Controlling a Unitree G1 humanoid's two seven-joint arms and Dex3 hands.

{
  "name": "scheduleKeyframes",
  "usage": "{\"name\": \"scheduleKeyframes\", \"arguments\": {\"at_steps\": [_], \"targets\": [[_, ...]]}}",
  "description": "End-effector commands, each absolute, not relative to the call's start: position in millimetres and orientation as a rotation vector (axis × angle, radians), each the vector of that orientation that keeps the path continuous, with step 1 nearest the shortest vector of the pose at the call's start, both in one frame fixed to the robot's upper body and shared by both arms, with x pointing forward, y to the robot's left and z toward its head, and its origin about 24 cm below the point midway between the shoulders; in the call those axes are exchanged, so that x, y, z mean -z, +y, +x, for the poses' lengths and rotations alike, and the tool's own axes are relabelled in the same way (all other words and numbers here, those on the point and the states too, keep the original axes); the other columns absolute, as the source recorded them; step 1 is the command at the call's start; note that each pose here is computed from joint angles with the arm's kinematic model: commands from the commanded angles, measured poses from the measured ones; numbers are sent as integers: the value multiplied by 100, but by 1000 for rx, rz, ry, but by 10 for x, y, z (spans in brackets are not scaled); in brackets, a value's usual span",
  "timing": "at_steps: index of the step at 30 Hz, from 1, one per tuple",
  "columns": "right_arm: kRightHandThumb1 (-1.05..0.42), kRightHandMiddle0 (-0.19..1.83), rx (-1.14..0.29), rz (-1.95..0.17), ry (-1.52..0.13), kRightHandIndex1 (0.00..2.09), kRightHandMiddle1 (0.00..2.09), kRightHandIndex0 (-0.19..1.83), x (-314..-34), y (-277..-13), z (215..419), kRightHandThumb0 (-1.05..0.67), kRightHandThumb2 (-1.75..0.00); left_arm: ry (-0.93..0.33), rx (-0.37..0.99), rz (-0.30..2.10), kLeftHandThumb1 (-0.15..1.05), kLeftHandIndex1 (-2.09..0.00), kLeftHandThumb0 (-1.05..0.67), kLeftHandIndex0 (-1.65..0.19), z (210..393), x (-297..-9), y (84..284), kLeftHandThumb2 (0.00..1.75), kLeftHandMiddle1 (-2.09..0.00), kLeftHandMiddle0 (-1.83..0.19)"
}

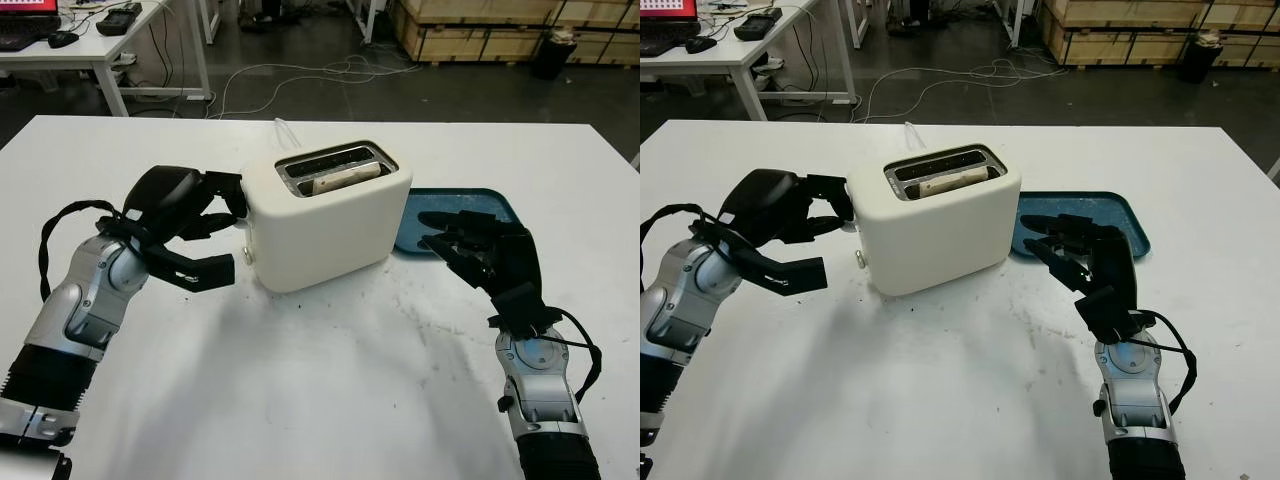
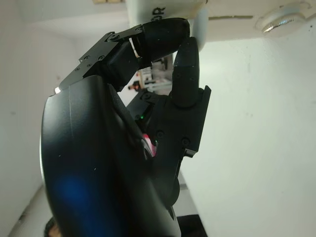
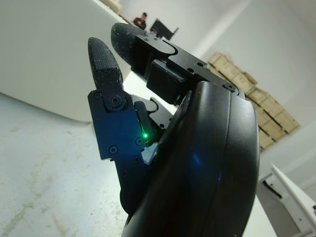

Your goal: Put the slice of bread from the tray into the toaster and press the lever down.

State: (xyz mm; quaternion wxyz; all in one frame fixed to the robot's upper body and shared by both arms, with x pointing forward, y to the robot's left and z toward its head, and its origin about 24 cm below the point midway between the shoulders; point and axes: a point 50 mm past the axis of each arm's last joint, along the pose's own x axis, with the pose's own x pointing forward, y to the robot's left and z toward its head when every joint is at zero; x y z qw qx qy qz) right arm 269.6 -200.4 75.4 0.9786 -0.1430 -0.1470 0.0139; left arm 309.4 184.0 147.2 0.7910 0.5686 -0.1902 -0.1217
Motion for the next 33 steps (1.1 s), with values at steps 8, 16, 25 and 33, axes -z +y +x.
{"name": "scheduleKeyframes", "arguments": {"at_steps": [8,16,25,33], "targets": [[-84,114,-26,-290,-290,65,0,101,-756,-2018,2702,-39,0,-424,276,1178,92,-143,-29,-79,3062,-1444,1743,30,-157,-93],[-84,114,-23,-291,-288,66,0,101,-753,-2023,2699,-39,0,-417,268,1195,92,-142,-29,-80,3123,-1383,1729,30,-162,-91],[-84,114,-27,-290,-291,67,0,100,-752,-2025,2700,-38,0,-430,235,1253,92,-141,-27,-78,3189,-1448,1786,27,-167,-88],[-84,114,-28,-295,-288,66,0,100,-749,-2021,2700,-39,0,-442,279,1289,92,-146,-30,-82,3235,-1514,1761,24,-166,-91]]}}
